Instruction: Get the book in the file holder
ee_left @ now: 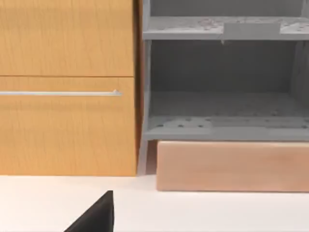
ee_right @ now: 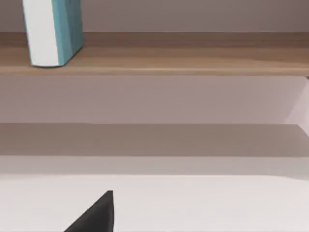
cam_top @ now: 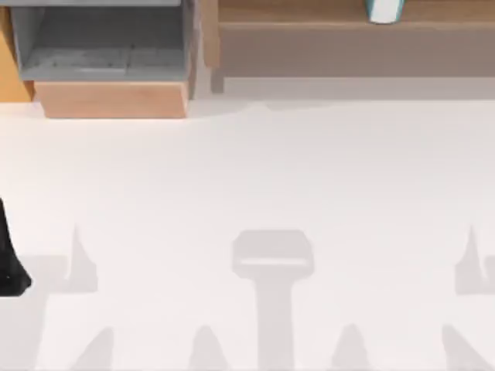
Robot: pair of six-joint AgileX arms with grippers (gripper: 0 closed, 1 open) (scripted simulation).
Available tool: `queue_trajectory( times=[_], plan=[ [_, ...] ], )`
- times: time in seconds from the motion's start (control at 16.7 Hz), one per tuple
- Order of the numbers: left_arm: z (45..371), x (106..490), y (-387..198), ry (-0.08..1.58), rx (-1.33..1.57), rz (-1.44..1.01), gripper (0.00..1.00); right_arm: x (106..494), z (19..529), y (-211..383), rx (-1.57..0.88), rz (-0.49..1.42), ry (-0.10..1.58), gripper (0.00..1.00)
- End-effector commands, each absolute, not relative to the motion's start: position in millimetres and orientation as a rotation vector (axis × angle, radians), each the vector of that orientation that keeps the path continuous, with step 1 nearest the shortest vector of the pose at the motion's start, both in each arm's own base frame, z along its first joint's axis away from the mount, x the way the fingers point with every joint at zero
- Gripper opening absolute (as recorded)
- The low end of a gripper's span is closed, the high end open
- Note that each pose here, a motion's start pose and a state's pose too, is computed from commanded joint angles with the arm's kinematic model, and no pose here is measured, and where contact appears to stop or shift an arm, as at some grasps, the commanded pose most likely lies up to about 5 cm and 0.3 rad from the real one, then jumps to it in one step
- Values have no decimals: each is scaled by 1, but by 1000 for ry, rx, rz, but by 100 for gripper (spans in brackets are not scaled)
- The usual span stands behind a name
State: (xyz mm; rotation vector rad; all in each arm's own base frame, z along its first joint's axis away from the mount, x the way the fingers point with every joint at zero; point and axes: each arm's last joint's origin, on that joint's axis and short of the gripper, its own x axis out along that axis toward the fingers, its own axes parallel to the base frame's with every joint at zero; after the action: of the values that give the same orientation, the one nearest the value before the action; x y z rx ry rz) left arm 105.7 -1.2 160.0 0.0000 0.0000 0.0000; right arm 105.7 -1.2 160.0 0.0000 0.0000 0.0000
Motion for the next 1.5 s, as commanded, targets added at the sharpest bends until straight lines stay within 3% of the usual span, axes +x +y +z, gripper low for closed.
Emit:
queue_trajectory(
  times=[0.36, 0.72, 0.96, 1.14, 1.32, 1.5],
  plan=[
    [183, 107, -4, -7, 0, -1, 100, 106, 160, -1, 0, 0, 0, 100],
    [275, 139, -22, -20, -5, -15, 100, 106, 160, -1, 0, 0, 0, 100],
    [341, 198, -60, -14, -7, -31, 100, 106, 160, -1, 0, 0, 0, 100],
    [372, 259, -113, -3, -5, -43, 100, 106, 160, -1, 0, 0, 0, 100],
    [376, 319, -186, 7, 1, -51, 100, 106, 160, -1, 0, 0, 0, 100],
    [353, 365, -268, 12, 5, -53, 100, 106, 160, -1, 0, 0, 0, 100]
  ],
)
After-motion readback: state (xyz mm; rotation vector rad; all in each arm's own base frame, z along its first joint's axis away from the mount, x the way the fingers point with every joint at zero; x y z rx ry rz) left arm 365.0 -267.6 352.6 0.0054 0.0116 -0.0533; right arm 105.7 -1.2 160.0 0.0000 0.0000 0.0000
